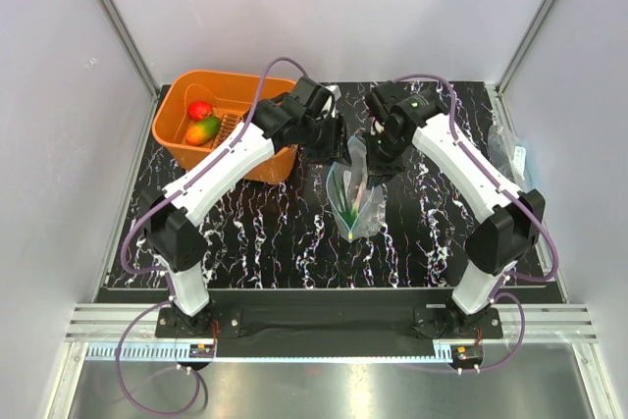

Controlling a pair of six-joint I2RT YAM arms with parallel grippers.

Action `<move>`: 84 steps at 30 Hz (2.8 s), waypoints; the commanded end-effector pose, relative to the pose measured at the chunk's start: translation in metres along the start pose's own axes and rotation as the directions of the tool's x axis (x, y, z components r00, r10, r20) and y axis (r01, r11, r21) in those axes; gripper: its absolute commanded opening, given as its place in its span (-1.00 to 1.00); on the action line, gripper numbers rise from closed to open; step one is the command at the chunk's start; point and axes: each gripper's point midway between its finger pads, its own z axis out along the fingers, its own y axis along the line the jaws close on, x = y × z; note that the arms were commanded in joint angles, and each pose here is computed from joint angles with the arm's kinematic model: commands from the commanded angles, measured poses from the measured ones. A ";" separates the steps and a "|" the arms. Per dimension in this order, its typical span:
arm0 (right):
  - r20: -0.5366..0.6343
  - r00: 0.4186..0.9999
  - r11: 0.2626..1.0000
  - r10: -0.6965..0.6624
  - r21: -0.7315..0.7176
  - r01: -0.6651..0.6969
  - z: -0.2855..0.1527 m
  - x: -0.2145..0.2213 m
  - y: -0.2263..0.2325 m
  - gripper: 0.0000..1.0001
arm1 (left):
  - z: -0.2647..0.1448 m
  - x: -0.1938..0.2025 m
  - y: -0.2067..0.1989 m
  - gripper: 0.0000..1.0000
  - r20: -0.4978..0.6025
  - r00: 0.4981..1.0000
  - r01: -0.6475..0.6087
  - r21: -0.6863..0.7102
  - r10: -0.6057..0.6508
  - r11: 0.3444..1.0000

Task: Place the food in the zip-top bag and seal the zipper
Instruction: Adjust the zipper food storage bag at the center of the board.

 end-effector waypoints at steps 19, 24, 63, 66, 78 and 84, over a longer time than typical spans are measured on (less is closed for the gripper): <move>0.076 0.996 0.990 0.042 -0.137 -0.031 -0.023 -0.018 0.028 -1.00 | -0.033 0.034 0.016 0.35 0.116 0.993 0.025 0.050 -0.031 0.998; 0.081 0.996 0.989 0.036 -0.143 -0.025 -0.025 -0.018 0.029 -1.00 | -0.015 0.030 0.013 0.14 0.108 0.994 0.021 0.058 -0.027 0.998; 0.326 0.945 0.991 -0.015 -0.119 0.057 -0.048 -0.044 0.026 -0.06 | -0.016 -0.019 -0.026 -1.00 0.035 0.985 0.158 0.244 -0.171 0.957; 0.335 0.942 0.987 -0.017 -0.143 0.069 -0.051 -0.046 0.031 -0.07 | -0.016 -0.020 -0.024 -1.00 0.038 0.985 0.157 0.239 -0.170 0.958; 0.342 0.939 0.966 -0.026 -0.234 0.112 -0.057 -0.040 0.046 -0.07 | -0.011 -0.024 -0.020 -1.00 0.040 0.979 0.187 0.236 -0.202 0.954; 0.344 0.938 0.962 -0.037 -0.241 0.127 -0.055 -0.038 0.047 -0.07 | -0.011 -0.028 -0.019 -1.00 0.053 0.977 0.187 0.233 -0.204 0.954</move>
